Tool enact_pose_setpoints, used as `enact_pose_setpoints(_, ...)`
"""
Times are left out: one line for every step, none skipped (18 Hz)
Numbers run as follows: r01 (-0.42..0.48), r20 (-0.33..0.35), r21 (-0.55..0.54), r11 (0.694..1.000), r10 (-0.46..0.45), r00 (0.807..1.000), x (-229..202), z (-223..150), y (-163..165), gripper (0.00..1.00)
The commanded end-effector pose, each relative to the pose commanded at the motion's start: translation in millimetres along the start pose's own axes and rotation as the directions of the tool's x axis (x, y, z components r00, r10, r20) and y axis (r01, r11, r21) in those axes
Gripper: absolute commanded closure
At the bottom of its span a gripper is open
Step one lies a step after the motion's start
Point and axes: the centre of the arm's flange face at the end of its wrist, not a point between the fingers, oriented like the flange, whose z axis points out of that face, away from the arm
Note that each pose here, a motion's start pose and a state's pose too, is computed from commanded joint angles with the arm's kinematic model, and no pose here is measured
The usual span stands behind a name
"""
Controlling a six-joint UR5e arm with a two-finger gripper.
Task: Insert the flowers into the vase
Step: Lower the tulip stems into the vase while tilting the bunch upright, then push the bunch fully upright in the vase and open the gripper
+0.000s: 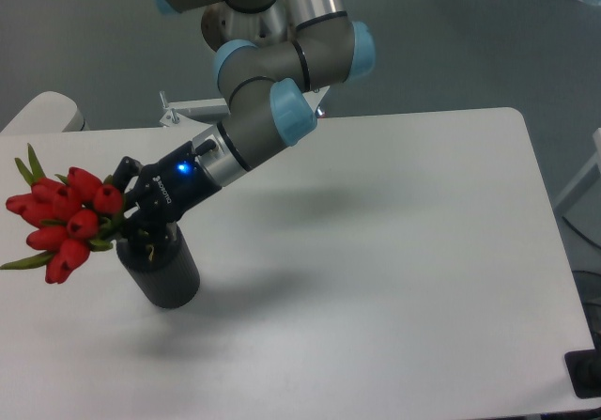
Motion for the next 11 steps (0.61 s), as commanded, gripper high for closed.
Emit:
enact_pose_setpoints(0.003, -0.001, 0.0, 1.0, -0.003, 1.0, 0, 0, 1, 0.72)
enact_pose_setpoints(0.003, -0.001, -0.001, 1.0, -0.003, 1.0, -1, 1, 2, 0.72)
enact_pose_setpoints(0.006, -0.002, -0.003, 1.0, -0.006, 1.0, -1, 1, 4, 0.71)
enact_pose_setpoints(0.005, -0.001, -0.002, 1.0, -0.005, 1.0, -2, 1, 5, 0.7)
enact_pose_setpoints(-0.006, 0.0, -0.002, 1.0, 0.006, 1.0, -3, 0, 5, 0.68)
enact_pose_setpoints(-0.014, 0.001, -0.002, 1.0, 0.014, 1.0, -4, 0, 6, 0.66)
enact_pose_setpoints(-0.018, 0.0, -0.003, 1.0, 0.018, 1.0, -4, 0, 7, 0.64)
enact_pose_setpoints(-0.016, 0.001, -0.003, 1.0, 0.016, 1.0, -4, 0, 8, 0.61)
enact_pose_setpoints(-0.012, 0.008, -0.002, 1.0, 0.012, 1.0, -6, -4, 9, 0.59)
enact_pose_setpoints(-0.01, 0.012, 0.001, 1.0, 0.01, 1.0, -7, -7, 11, 0.57)
enact_pose_setpoints(-0.01, 0.012, -0.001, 1.0, 0.01, 1.0, -8, -6, 12, 0.52)
